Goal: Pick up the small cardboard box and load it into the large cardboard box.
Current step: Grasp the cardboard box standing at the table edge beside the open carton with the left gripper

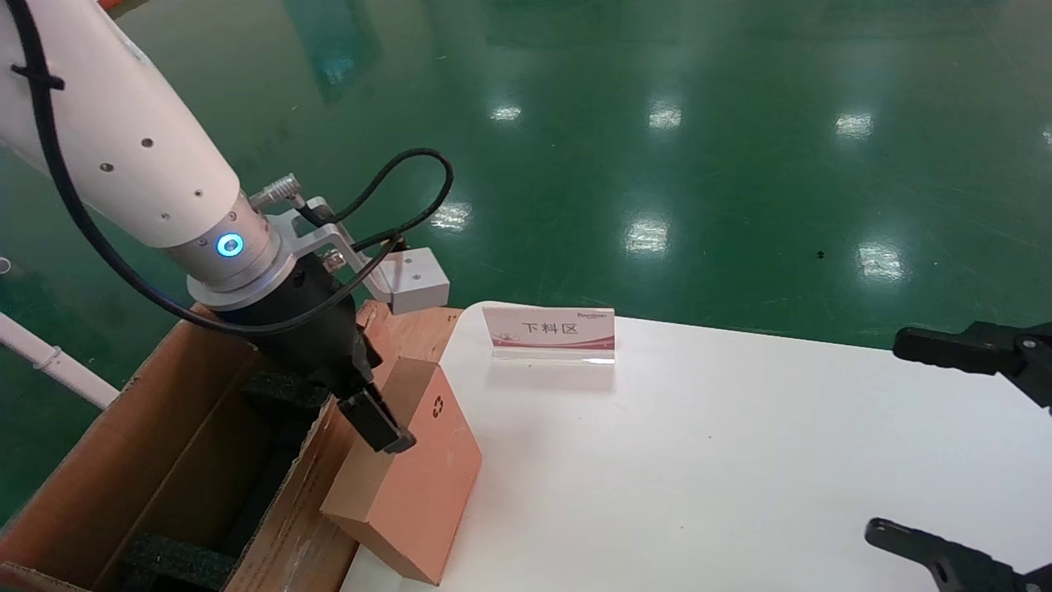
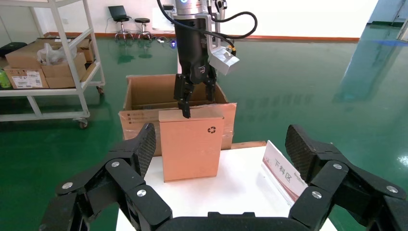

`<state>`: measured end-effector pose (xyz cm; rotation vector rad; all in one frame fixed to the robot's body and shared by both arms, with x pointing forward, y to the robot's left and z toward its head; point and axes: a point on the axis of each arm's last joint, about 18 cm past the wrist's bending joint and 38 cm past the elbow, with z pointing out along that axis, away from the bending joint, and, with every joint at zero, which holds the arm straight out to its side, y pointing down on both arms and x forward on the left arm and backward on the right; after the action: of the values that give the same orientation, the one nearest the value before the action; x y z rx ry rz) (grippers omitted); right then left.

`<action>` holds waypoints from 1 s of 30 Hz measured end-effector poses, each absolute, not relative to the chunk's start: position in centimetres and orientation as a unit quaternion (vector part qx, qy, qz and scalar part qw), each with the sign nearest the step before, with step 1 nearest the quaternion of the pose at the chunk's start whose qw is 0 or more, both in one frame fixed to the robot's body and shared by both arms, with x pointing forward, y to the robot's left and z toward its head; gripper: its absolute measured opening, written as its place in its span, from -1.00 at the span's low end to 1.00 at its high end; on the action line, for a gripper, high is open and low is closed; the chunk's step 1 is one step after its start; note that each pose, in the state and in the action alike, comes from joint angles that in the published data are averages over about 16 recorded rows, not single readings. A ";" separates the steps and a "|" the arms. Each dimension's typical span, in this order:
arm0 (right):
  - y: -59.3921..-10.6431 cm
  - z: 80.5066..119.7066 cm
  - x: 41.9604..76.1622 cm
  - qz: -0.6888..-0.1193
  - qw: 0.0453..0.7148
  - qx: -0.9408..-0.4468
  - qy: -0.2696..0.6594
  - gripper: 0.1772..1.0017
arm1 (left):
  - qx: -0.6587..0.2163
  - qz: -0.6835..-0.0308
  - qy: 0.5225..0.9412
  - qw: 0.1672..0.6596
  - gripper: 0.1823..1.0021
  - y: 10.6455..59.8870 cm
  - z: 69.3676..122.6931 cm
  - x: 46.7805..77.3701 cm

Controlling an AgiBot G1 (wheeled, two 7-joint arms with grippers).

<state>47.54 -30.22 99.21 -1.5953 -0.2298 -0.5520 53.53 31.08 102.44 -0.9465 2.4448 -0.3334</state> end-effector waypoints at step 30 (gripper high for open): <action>-30.2 99.2 47.5 -0.244 0.659 -0.705 -0.101 1.00 | -0.415 -0.083 0.883 0.203 1.00 30.4 100.9 52.7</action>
<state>47.54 -30.22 99.21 -1.5953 -0.2298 -0.5520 52.70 30.43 100.87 -1.1581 2.4655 -0.2307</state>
